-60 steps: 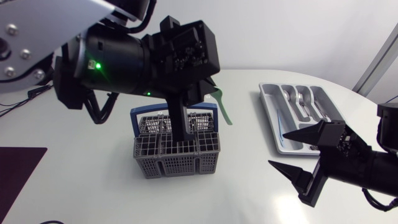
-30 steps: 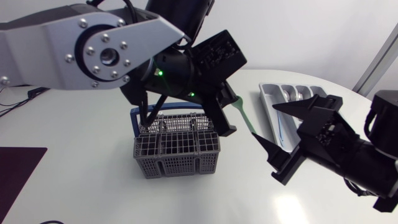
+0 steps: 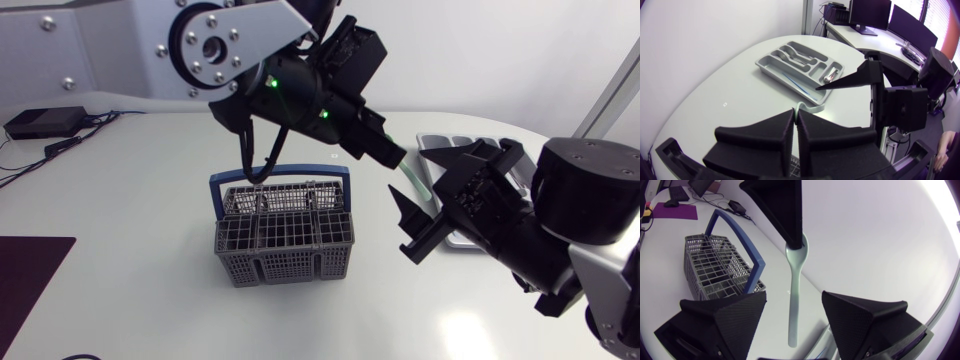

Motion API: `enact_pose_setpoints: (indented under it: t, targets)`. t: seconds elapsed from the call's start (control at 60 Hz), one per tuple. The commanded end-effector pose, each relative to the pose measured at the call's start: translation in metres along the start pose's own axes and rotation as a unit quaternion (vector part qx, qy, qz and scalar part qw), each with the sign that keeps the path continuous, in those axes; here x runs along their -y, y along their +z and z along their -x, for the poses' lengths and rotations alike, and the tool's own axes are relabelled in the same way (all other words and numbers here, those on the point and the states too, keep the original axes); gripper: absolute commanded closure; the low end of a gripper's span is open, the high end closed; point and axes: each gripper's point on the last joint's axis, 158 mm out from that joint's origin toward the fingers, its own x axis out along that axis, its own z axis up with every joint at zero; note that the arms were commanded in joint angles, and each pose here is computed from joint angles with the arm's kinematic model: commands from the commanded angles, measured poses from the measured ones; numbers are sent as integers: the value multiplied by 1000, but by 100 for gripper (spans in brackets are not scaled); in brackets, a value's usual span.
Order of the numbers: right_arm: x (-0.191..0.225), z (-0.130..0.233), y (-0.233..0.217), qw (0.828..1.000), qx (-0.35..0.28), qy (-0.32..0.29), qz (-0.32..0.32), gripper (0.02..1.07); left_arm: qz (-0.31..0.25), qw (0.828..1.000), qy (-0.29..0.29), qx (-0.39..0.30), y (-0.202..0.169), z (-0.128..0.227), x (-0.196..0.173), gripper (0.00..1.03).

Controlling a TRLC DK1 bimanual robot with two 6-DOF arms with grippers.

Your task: Unload the cutlery basket into the drawer organizer.

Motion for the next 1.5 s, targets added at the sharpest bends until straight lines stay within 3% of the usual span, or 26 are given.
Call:
enact_pose_setpoints:
  t: [0.0, 0.217, 0.333, 0.517, 0.817, 1.133, 1.483]
  targets:
    - [-9, -3, -8, 1000, -8, 4, 12, 36, 31, 999, -5, -10, 0, -7, 0, 100]
    - [-9, -12, -5, 1000, -10, -2, 20, 48, 43, 999, -5, -28, -6, -12, -2, 100]
    - [-8, -17, -6, 1000, -18, -7, 22, 49, 46, 998, -4, -31, -8, -13, -3, 100]
    - [-7, -22, -7, 999, -21, -17, 25, 63, 53, 998, -2, -38, -12, -17, -7, 100]
    - [-6, -21, 0, 999, -16, -20, 28, 72, 51, 997, 6, -52, -22, -26, -9, 100]
    - [-14, -21, -6, 999, -26, -10, 33, 100, 49, 998, 6, -49, -19, -26, -7, 100]
    - [-18, -20, -10, 999, -31, -5, 36, 101, 43, 998, 0, -50, -19, -26, 0, 100]
